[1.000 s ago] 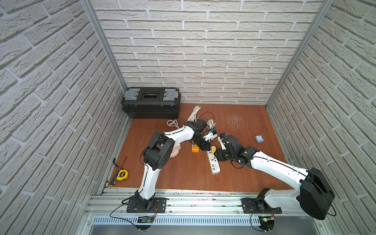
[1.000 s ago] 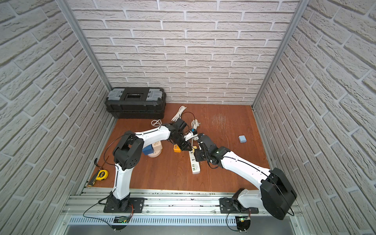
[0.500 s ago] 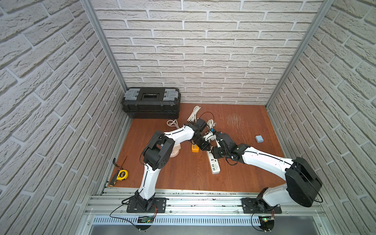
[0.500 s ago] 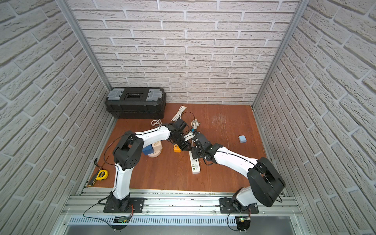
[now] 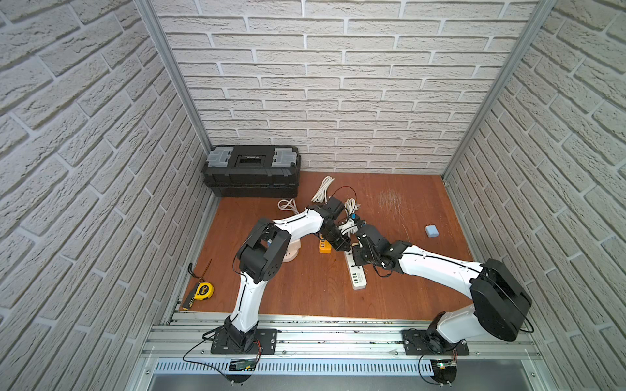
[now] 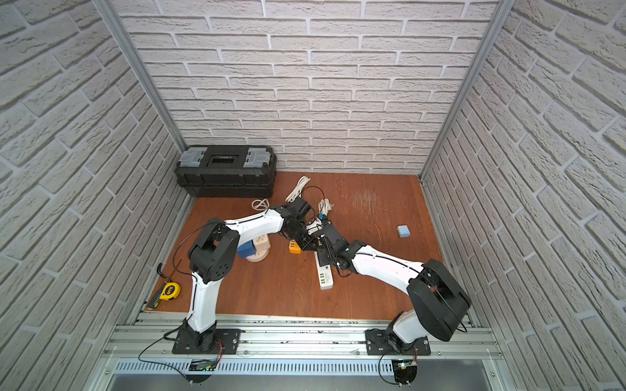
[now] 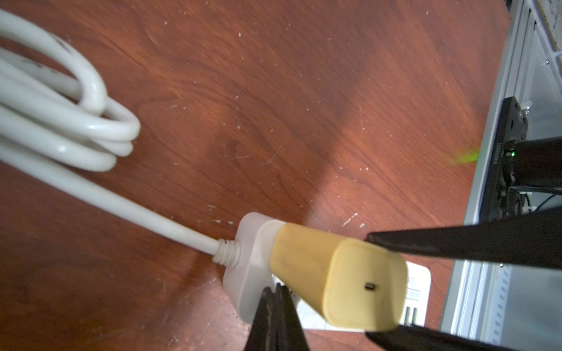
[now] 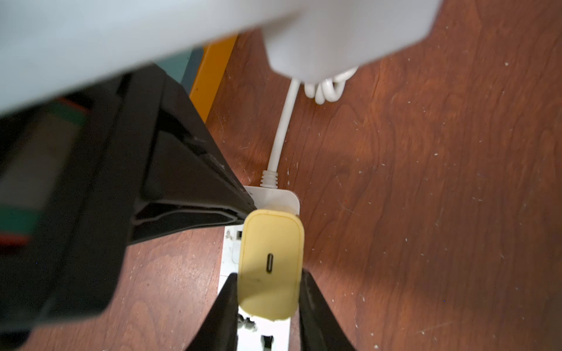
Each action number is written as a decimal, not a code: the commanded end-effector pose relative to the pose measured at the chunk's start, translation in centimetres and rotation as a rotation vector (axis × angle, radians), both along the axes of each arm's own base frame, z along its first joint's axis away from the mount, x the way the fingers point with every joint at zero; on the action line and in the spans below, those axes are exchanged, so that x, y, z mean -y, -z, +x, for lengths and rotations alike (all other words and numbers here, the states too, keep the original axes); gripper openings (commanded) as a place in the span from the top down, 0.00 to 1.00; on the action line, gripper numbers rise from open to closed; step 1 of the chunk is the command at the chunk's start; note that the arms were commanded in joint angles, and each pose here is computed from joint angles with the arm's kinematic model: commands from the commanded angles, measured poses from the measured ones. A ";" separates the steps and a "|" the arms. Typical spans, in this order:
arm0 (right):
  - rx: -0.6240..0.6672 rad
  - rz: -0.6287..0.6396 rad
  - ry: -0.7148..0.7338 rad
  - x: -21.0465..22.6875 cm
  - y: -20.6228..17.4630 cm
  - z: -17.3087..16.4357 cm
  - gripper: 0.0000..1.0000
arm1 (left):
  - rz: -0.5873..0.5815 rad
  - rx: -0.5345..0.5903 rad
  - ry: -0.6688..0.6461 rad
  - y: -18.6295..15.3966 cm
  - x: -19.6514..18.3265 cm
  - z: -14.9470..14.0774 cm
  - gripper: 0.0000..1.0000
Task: Pull the plug off the socket
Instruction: Remove the plug from the socket.
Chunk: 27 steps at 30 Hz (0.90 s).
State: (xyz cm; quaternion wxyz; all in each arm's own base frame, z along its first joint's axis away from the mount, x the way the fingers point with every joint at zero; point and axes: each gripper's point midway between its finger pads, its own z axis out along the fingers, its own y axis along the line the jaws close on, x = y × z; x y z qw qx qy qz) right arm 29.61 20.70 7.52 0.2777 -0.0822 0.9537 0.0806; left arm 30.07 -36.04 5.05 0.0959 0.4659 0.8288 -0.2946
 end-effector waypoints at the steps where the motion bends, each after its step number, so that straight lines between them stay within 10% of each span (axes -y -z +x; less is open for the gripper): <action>1: 0.063 0.014 0.003 -1.1 -1.3 0.8 0.73 | 0.209 -0.051 -0.032 6.6 -3.5 -0.9 1.00; 16: 0.117 0.004 0.030 -1.9 -2.1 0.4 0.97 | 0.224 -0.052 -0.039 7.1 -3.8 -0.7 1.00; 27: 0.128 -0.002 0.014 -2.7 -2.3 0.2 0.98 | 0.227 -0.055 -0.040 7.2 -3.9 -0.7 1.00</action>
